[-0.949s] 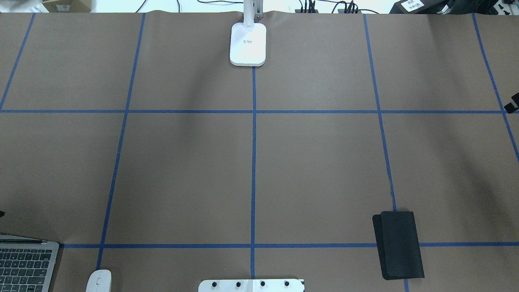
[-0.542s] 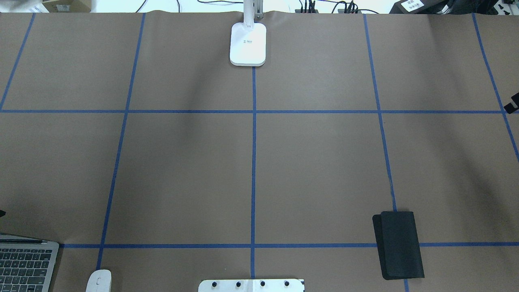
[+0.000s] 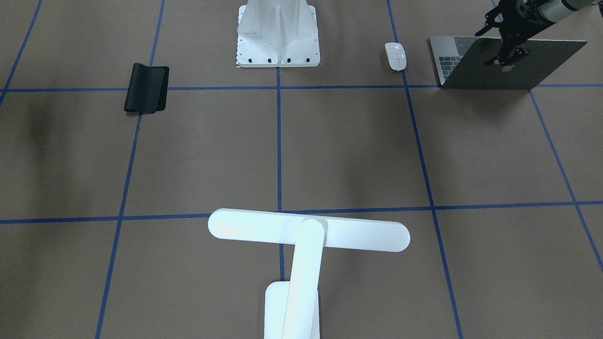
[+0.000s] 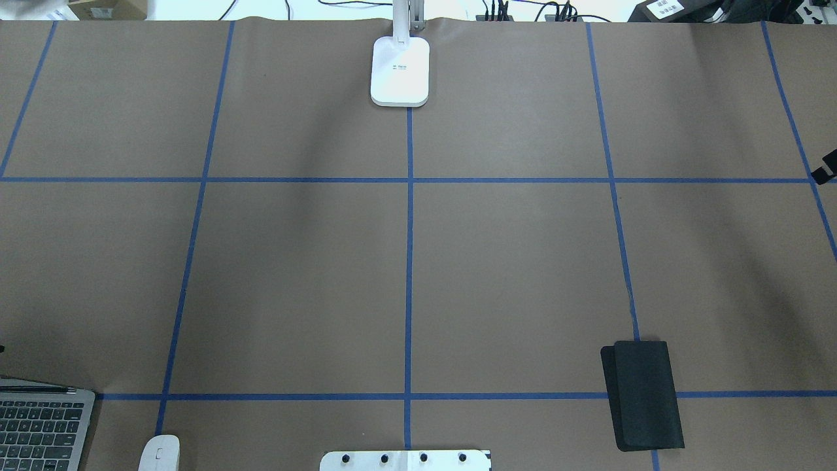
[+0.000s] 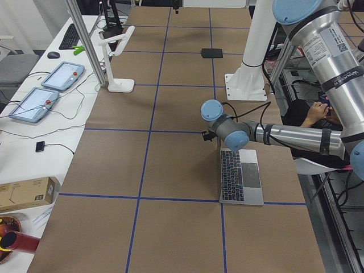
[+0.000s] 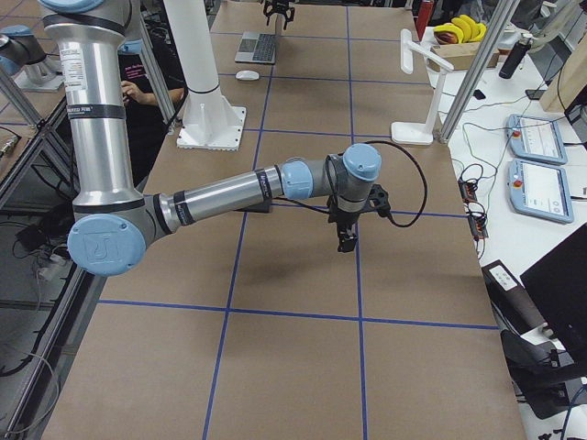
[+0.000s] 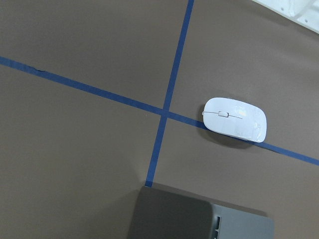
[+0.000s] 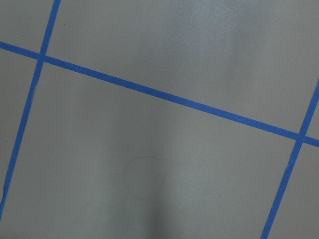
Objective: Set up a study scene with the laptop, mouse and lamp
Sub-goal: 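Grasp the silver laptop edge with the left gripper and lift it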
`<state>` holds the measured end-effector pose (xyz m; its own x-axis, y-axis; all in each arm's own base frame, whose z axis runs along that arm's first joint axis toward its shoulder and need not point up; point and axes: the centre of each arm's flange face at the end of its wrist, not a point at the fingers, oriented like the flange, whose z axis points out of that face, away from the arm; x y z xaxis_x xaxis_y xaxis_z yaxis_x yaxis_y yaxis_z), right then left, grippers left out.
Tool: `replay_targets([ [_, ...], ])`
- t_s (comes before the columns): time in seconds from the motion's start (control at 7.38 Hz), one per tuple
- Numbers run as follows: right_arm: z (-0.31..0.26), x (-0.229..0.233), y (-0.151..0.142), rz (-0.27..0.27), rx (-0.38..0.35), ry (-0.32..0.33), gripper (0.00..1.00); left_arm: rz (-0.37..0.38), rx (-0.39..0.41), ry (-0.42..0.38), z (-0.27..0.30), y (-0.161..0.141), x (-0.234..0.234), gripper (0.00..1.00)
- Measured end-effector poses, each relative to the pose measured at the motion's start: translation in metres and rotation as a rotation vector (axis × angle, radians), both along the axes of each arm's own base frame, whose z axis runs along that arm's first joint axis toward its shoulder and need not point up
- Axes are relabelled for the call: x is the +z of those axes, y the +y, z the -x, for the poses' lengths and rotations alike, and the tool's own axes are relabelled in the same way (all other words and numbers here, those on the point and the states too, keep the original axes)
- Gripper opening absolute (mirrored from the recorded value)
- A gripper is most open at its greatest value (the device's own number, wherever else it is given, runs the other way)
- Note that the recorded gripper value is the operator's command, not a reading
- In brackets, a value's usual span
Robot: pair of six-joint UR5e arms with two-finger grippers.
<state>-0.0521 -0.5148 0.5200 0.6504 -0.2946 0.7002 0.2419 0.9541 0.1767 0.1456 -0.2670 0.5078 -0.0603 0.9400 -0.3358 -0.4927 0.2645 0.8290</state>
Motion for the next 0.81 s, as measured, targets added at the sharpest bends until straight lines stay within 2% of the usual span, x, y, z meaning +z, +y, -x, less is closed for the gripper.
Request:
replay_targets([
  [0.41, 0.002, 0.000, 0.000, 0.001, -0.004, 0.000, 0.99, -0.016, 0.007, 0.000, 0.003, 0.002, 0.003, 0.57],
  [0.81, 0.003, 0.001, 0.000, 0.003, -0.005, 0.001, 0.99, -0.098, 0.009, 0.018, 0.014, -0.004, 0.004, 0.49],
])
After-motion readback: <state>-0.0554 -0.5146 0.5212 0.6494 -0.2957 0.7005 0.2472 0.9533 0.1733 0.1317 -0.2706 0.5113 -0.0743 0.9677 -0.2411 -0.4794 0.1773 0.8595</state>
